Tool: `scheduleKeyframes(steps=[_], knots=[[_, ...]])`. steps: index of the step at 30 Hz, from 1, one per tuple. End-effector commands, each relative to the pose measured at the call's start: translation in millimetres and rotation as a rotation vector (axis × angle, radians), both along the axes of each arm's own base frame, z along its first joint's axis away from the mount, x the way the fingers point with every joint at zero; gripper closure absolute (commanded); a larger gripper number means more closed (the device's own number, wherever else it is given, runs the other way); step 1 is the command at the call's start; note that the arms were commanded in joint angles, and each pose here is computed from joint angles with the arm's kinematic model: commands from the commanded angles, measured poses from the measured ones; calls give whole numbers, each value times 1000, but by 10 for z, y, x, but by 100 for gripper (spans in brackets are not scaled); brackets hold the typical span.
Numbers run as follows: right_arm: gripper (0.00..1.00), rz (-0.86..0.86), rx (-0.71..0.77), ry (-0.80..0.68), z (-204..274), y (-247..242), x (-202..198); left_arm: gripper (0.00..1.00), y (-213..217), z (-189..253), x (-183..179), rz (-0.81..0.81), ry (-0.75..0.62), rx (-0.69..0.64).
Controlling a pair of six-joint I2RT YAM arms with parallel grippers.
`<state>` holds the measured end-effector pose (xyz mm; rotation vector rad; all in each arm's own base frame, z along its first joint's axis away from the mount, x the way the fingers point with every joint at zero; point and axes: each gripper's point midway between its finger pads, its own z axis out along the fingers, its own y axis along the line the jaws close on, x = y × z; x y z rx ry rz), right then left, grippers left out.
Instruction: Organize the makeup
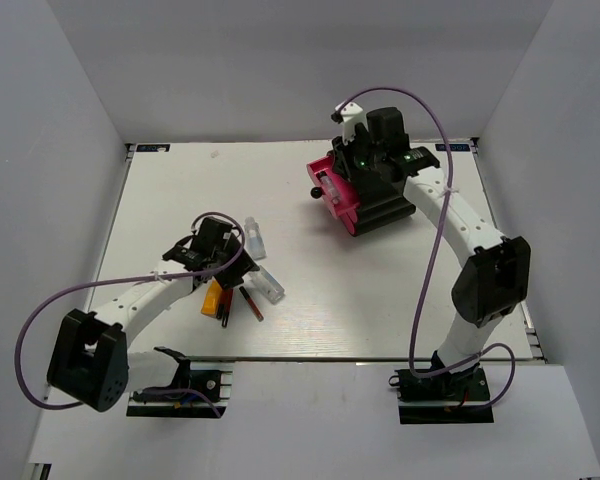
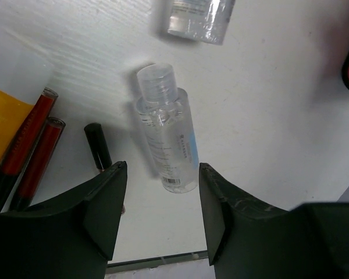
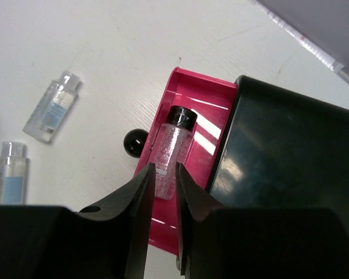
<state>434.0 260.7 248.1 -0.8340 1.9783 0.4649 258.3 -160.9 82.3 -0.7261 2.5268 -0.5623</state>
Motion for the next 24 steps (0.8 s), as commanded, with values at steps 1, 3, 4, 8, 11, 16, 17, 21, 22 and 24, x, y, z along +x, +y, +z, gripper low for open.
scheduleKeyframes(steps=[1, 3, 4, 8, 11, 16, 17, 21, 22, 24], knots=[[74, 16, 76, -93, 364, -26, -12, 38, -104, 175, 95, -11, -23, -36], [74, 22, 74, -86, 332, -16, -51, 38, -109, 149, 112, -10, -14, -30], [74, 16, 74, -81, 308, -42, -41, 38, -124, 103, 125, -14, 4, -25], [73, 17, 75, -71, 269, -54, -57, 37, -205, 2, 156, -36, 48, -18], [73, 12, 75, -63, 243, -79, -55, 36, -273, -84, 187, -54, 82, -7], [72, 1, 79, -66, 246, -121, -41, 34, -296, -220, 149, -69, 148, 26], [72, -3, 77, -63, 236, -142, -33, 32, -316, -262, 121, -76, 161, 32], [71, -12, 79, -64, 226, -181, -29, 31, -313, -410, 121, -73, 192, 47], [71, -17, 82, -61, 222, -194, -26, 31, -351, -437, 123, -83, 189, 45], [71, -24, 82, -57, 214, -230, -21, 34, -375, -517, 138, -85, 202, 43]])
